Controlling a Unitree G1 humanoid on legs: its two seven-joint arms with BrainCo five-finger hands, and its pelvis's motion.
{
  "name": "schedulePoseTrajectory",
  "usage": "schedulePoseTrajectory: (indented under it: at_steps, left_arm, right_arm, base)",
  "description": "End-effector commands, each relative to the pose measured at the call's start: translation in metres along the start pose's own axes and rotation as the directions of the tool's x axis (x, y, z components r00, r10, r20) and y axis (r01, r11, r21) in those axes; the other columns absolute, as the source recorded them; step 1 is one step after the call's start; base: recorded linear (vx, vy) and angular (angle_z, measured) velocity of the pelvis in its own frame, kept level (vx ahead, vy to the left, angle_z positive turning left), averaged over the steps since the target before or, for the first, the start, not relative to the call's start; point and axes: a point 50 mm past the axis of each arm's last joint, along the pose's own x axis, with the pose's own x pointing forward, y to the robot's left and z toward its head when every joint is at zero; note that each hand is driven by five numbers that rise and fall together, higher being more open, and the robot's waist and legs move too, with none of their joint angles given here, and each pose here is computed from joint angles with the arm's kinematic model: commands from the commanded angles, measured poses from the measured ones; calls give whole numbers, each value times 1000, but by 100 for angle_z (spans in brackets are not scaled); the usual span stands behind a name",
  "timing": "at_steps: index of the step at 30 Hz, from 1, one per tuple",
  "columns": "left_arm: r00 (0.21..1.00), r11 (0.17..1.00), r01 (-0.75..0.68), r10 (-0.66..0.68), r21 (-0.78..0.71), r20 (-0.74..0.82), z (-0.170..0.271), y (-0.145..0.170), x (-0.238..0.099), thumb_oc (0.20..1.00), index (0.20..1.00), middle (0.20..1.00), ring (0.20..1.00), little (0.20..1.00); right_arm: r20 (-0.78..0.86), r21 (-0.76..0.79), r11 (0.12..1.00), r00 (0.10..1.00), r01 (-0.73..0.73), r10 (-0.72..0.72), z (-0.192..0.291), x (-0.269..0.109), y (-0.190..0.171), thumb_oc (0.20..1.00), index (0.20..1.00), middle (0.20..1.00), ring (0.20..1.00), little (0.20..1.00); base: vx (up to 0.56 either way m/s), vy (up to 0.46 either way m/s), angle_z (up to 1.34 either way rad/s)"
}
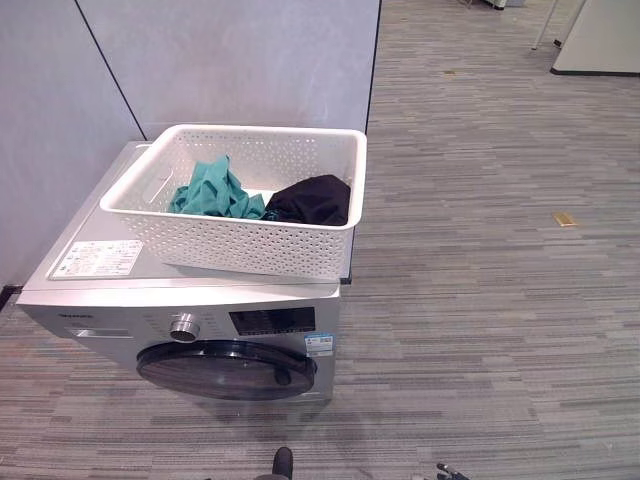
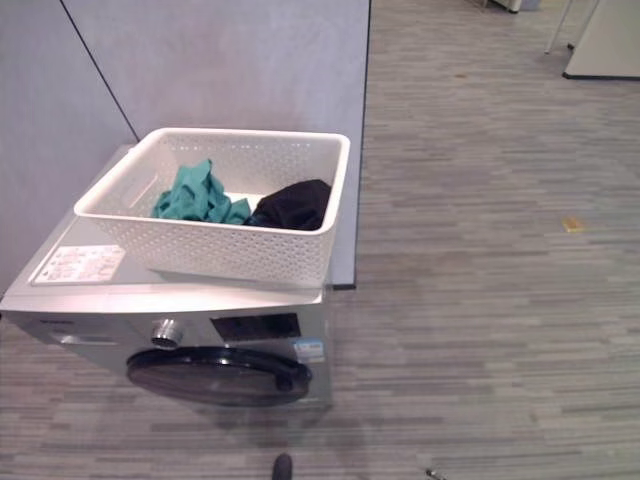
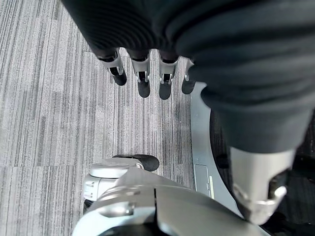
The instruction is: Grab the laundry basket,head to the washer,open it,put in the laundry and shut it.
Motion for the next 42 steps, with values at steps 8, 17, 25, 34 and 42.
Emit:
schedulePoseTrajectory:
  at_steps: [8,17,25,34,42]
  left_arm:
    - [995,994,16,-26,109,94,35,-2,6,1000,1000,1000,1000,1000]
    - [975,968,4,-59,251,212,80,-1,9,1000,1000,1000,1000,1000]
    - [979,949,14,-78,314,190,72,-3,9,1000,1000,1000,1000,1000]
    - [994,956,-5,-27,293,104,50,2,9,1000,1000,1000,1000,1000]
    - [988,956,-23,-23,291,154,64,-5,10,1000,1000,1000,1000,1000]
  right_arm:
    - [356,-335,942,930,36,91,126,4,4,1000,1000,1000,1000,1000]
    - [401,-491,867,860,-88,315,197,1,81,1000,1000,1000,1000,1000]
    - [353,-583,803,853,-122,385,207,-2,120,1000,1000,1000,1000,1000]
    - [139,-632,731,890,-257,434,140,3,153,1000,1000,1000,1000,1000]
    - [101,-575,723,845,-381,526,110,-7,182,1000,1000,1000,1000,1000]
  base:
    - [-18,143,6]
    - [-10,78,22]
    - [-22,-164,33]
    - [-6,-90,23]
    - [7,9,0]
